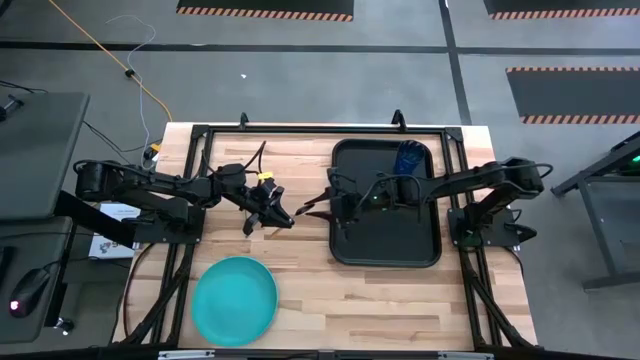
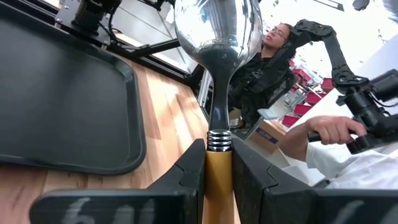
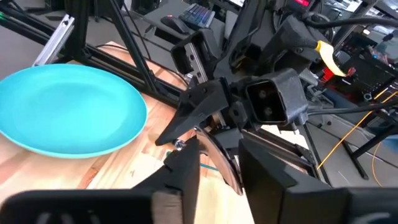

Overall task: Pick and place plate/cup/fork/spoon on tray
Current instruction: Put the yellow spoon at the bottom of the black serving tray

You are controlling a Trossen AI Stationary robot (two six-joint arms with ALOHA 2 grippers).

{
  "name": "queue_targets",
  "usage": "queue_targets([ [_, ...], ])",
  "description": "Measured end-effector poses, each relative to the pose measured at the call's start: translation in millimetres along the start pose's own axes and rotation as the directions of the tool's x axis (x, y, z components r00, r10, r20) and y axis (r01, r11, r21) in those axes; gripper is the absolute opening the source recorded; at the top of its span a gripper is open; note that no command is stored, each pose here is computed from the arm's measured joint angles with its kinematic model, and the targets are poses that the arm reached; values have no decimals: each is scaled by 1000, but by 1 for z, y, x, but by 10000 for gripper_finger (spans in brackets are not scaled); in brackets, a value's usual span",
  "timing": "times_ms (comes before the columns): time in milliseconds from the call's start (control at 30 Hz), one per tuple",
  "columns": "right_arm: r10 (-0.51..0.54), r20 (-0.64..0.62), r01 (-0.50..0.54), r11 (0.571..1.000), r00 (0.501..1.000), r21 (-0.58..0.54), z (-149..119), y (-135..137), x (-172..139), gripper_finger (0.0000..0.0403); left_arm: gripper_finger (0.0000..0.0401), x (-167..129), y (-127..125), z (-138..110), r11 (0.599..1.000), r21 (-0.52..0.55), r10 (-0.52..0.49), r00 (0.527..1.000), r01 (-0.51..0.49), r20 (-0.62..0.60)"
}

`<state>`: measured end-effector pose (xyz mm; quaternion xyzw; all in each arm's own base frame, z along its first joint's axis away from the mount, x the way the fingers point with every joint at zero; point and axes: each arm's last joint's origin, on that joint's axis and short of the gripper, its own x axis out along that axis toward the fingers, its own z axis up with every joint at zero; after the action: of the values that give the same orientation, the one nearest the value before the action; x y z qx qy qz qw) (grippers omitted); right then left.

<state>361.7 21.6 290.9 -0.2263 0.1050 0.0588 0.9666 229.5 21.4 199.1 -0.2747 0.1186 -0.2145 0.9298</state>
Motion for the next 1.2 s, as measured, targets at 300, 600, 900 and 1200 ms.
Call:
queue_targets([
  [300, 5, -18, -6, 1000, 1000, -13, -10, 4, 12, 43, 41, 0, 1, -1, 1000, -8, 10, 1000, -10, -6],
  [600, -53, -208, 59, 998, 977, 21, -8, -1, -14, 2, 145, -9, 11, 11, 990, 87, 101, 992, -107, 75],
  [900, -71, -557, 295, 899, 827, 325, 0, 6, -104, 1, 197, -50, 26, 48, 890, 302, 268, 927, -342, 261],
  [1200, -144, -728, 698, 457, 670, 552, -55, 48, -179, 1, 199, -47, 30, 45, 800, 381, 376, 882, -463, 283],
])
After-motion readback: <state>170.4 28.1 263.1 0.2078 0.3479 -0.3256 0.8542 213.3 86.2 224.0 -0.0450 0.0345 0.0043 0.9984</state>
